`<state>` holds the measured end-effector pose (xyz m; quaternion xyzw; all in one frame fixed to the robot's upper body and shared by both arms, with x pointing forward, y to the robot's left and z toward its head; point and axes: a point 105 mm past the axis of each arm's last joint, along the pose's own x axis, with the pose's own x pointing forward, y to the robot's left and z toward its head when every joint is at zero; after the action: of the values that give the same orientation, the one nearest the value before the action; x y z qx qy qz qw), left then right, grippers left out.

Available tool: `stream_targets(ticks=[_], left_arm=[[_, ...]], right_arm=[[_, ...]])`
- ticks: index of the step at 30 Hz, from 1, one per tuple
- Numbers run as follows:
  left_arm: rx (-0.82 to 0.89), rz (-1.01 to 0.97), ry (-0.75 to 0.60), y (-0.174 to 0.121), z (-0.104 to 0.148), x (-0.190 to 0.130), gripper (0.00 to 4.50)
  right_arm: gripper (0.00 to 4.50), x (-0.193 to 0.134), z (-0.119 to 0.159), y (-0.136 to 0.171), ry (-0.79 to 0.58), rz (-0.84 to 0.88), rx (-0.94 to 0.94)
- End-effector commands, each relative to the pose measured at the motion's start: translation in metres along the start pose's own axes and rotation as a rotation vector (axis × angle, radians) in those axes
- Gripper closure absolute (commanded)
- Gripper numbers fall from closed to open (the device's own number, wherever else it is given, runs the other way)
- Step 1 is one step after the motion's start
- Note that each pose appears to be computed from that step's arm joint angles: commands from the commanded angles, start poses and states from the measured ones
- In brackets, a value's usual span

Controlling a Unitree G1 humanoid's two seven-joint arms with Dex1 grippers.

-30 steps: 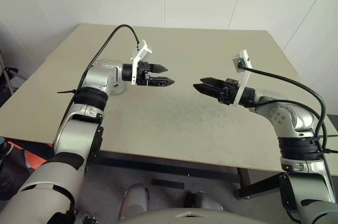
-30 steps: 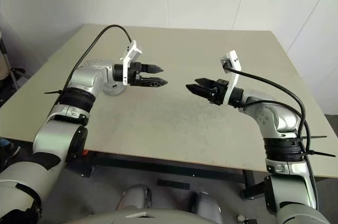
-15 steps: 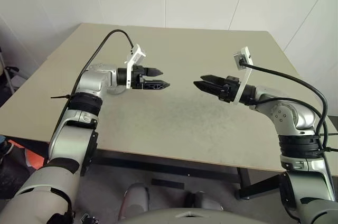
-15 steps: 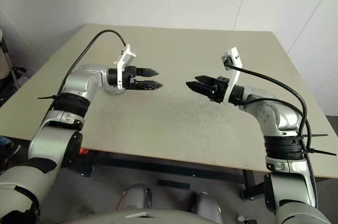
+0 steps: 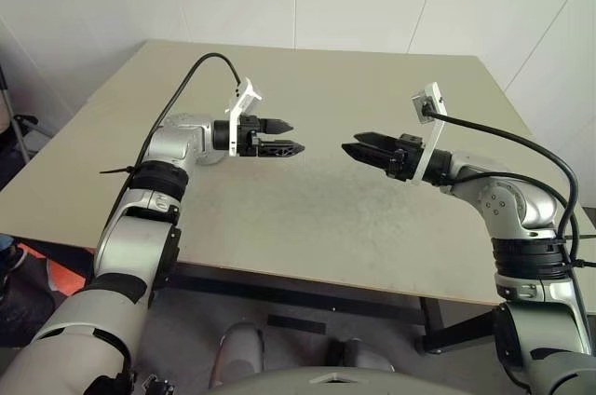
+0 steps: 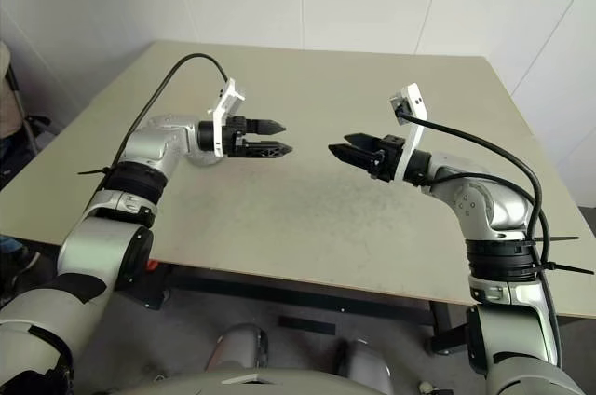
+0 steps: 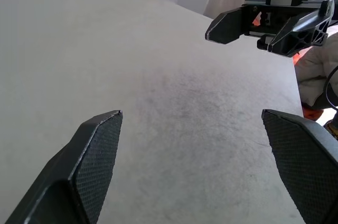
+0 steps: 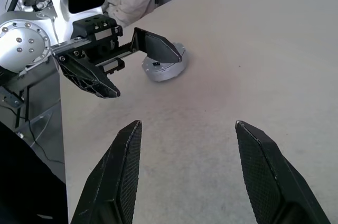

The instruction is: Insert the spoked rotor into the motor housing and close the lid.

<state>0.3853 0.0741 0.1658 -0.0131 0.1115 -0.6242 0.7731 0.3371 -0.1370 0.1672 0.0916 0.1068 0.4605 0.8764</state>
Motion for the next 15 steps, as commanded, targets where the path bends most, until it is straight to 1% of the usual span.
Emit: stream_targets(ticks=[1, 7, 11, 15], left_arm=[[0.040, 0.002, -0.040, -0.001, 0.015, -0.003, 0.03], [0.037, 0.022, -0.052, -0.002, 0.016, -0.009, 0.03], [0.028, 0.057, -0.045, -0.002, 0.008, -0.019, 0.03], [0.020, 0.073, -0.054, -0.004, 0.008, -0.024, 0.03]], right_arm=[[1.33, -0.001, 0.019, 0.007, -0.029, 0.038, -0.062], [1.33, 0.000, 0.023, 0.007, -0.034, 0.058, -0.063], [1.33, 0.006, 0.020, 0.010, -0.015, 0.096, -0.055], [1.33, 0.008, 0.020, 0.008, -0.007, 0.100, -0.059]])
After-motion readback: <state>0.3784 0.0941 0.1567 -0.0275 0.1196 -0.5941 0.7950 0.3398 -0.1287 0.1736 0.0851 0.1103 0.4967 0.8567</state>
